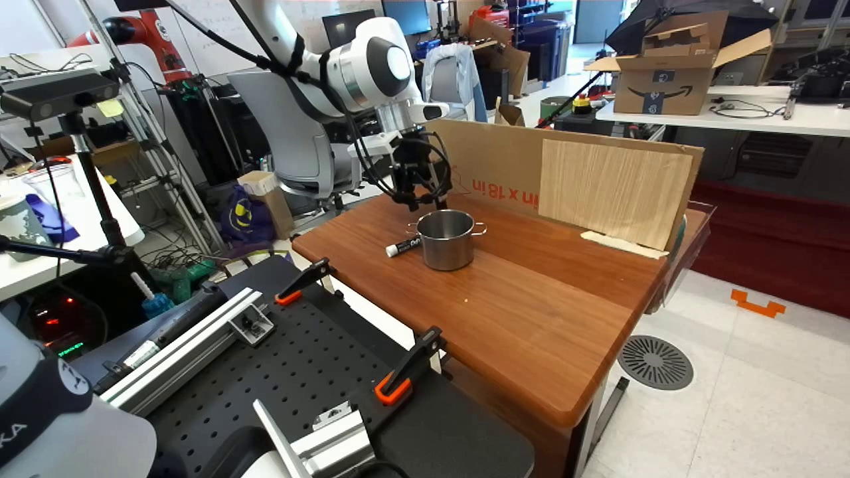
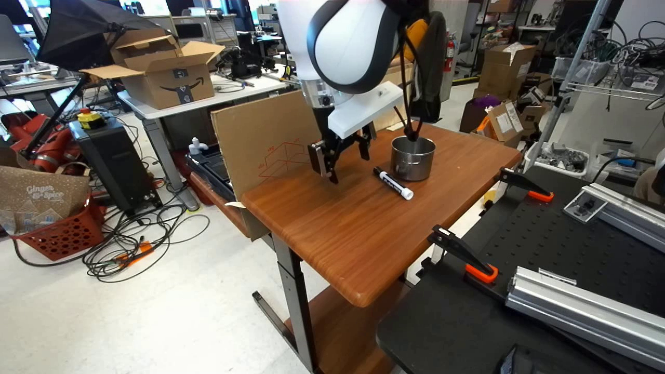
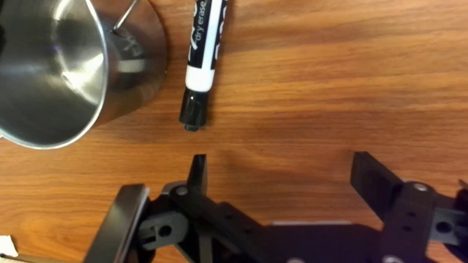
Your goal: Move marker from the silver bowl to the table
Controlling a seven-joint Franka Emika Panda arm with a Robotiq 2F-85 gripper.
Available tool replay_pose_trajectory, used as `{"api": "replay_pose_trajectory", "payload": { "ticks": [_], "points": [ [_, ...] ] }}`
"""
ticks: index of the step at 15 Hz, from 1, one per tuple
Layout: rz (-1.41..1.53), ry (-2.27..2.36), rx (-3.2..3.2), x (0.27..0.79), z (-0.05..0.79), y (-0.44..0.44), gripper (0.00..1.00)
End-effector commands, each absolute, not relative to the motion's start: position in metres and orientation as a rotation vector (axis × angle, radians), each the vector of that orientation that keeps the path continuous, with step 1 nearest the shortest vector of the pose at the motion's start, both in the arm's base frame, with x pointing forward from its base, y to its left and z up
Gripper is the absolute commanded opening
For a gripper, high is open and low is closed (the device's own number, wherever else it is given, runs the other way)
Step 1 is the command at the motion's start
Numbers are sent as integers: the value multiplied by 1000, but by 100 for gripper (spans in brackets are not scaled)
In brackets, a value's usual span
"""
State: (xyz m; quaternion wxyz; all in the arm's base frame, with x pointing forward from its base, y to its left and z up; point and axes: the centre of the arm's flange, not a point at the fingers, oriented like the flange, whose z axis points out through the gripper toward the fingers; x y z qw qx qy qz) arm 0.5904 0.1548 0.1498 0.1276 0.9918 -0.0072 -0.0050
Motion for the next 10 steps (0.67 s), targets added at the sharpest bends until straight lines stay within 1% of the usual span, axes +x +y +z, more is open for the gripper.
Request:
{"api": "replay_pose_trajectory", "payload": {
  "ticks": [1,4,6,7,10],
  "points": [
    [14,-39,2888,585,178,156,100],
    [70,-46,2920,579,214,158,100],
    [58,-60,2891,577,230,153,100],
    [77,-40,2912,590,218,158,100],
    [66,-48,2908,584,227,154,100]
  ]
}}
